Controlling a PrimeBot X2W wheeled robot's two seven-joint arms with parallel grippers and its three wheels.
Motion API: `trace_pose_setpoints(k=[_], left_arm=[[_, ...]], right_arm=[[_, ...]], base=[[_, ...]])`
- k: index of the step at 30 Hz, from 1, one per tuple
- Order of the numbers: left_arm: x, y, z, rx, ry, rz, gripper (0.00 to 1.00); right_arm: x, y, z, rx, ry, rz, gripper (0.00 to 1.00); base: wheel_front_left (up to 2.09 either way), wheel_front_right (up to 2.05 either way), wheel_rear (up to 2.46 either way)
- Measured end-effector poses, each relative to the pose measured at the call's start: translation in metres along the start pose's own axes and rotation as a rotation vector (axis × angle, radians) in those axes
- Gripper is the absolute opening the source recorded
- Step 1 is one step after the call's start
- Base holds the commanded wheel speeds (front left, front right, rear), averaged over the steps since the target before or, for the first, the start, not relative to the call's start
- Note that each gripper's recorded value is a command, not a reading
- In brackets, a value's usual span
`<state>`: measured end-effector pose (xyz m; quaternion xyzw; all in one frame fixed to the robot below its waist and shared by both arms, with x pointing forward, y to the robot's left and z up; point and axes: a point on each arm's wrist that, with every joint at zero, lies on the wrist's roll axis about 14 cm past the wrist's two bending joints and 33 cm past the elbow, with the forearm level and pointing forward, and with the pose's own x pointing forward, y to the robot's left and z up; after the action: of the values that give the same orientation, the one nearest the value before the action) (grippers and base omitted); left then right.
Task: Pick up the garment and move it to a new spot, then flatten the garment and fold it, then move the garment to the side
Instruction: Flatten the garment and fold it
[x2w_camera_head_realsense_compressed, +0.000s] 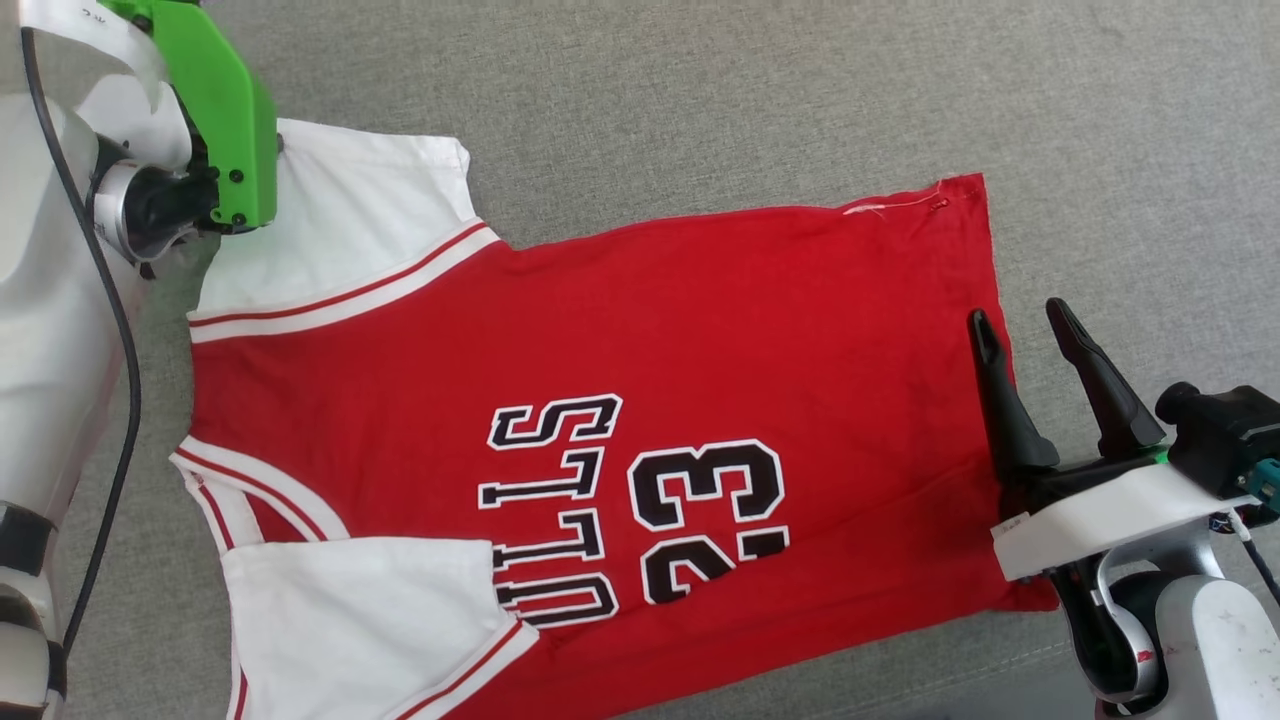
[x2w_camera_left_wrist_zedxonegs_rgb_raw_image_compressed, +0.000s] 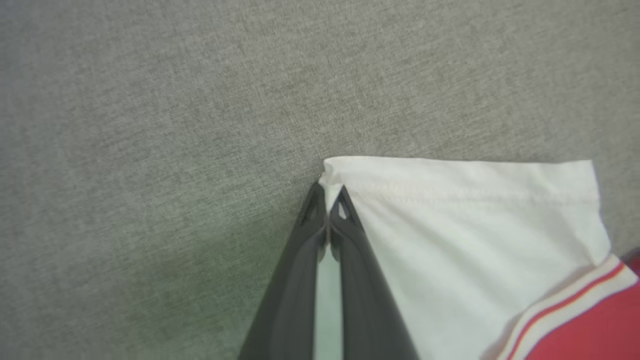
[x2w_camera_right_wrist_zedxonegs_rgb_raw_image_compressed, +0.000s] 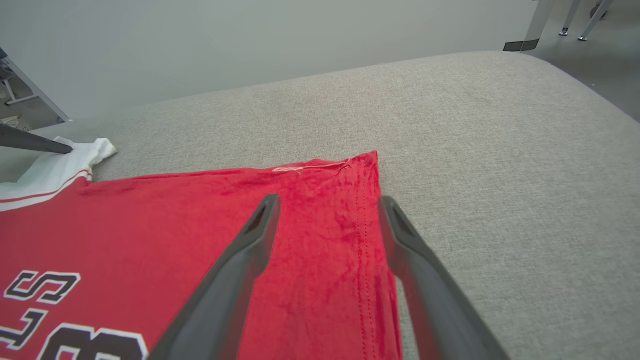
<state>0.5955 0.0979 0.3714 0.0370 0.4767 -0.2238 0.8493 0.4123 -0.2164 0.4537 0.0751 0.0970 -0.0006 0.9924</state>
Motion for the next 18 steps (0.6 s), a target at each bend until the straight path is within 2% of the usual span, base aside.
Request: trace_pose_setpoints(k=[2, 5, 12, 13, 18], left_arm=[[-0.004, -0.002, 0.001, -0.017, -0.021, -0.004, 0.0], [-0.021, -0.019, 0.01, -0.108, -0.116, -0.061, 0.0], [-0.059, -0.039, 0.011, -0.074, -0.196, -0.089, 0.0], [-0.075, -0.047, 0.009, -0.066, -0.232, -0.099, 0.0], [-0.105, -0.054, 0.001, -0.062, -0.297, -0.101, 0.0]], right_arm=[[-0.001, 0.0, 0.003, -0.004, -0.004, 0.001, 1.0], [-0.008, -0.005, 0.011, -0.026, 0.002, 0.0, 1.0], [-0.02, -0.012, 0.007, -0.119, 0.155, 0.025, 1.0], [-0.018, -0.017, 0.005, -0.16, 0.253, 0.037, 1.0], [0.0, -0.023, 0.016, -0.21, 0.373, 0.054, 1.0]], base=[[0.0, 0.0, 0.0], [0.0, 0.0, 0.0], [0.0, 0.0, 0.0], [0.0, 0.0, 0.0], [0.0, 0.0, 0.0]])
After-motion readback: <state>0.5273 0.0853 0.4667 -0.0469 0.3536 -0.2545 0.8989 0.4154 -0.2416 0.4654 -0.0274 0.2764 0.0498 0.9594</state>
